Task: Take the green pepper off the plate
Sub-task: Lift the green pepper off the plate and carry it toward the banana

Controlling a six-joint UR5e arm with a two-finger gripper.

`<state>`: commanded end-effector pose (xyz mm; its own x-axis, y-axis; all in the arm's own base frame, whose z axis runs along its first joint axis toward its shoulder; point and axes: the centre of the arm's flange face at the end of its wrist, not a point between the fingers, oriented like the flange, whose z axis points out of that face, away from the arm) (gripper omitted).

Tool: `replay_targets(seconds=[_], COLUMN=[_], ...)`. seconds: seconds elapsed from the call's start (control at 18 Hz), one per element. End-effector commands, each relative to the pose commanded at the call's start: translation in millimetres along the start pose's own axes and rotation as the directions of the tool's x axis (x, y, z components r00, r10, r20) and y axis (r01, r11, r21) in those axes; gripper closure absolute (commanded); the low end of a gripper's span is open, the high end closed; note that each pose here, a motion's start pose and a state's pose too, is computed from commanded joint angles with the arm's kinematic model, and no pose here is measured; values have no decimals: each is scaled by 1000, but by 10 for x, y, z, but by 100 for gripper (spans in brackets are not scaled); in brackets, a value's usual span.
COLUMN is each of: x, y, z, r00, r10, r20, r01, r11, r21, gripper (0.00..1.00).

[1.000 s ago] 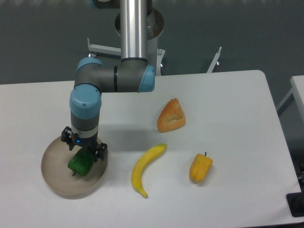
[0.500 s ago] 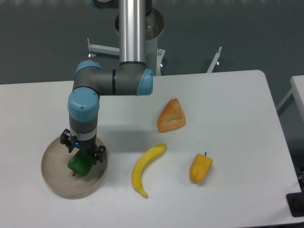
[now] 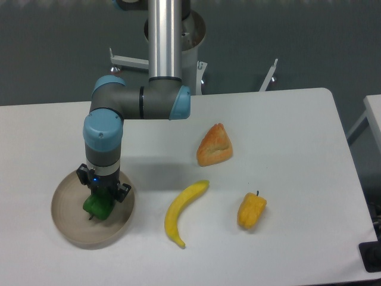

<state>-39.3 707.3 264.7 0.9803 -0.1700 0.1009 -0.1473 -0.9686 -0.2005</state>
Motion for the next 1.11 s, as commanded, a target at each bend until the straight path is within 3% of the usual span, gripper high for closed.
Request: replay_targets(seconds=[0.22,0.39,0.61,0.83,1.11], x=[-27,-112,-779,-1511,-2383], y=[-56,-52,238,563,1093], z=[-137,-409,-921,-1181,-1482], r00=[1000,989,980,969,941], r10=[19,139,179,219,289], r20=[13,40,84,118,179], r01=[-19,-138,-175,-215,-273], r11=[1000,990,983,976,956], r21=[16,-26,-45,-45,-108], gripper=[59,59,59,59,59])
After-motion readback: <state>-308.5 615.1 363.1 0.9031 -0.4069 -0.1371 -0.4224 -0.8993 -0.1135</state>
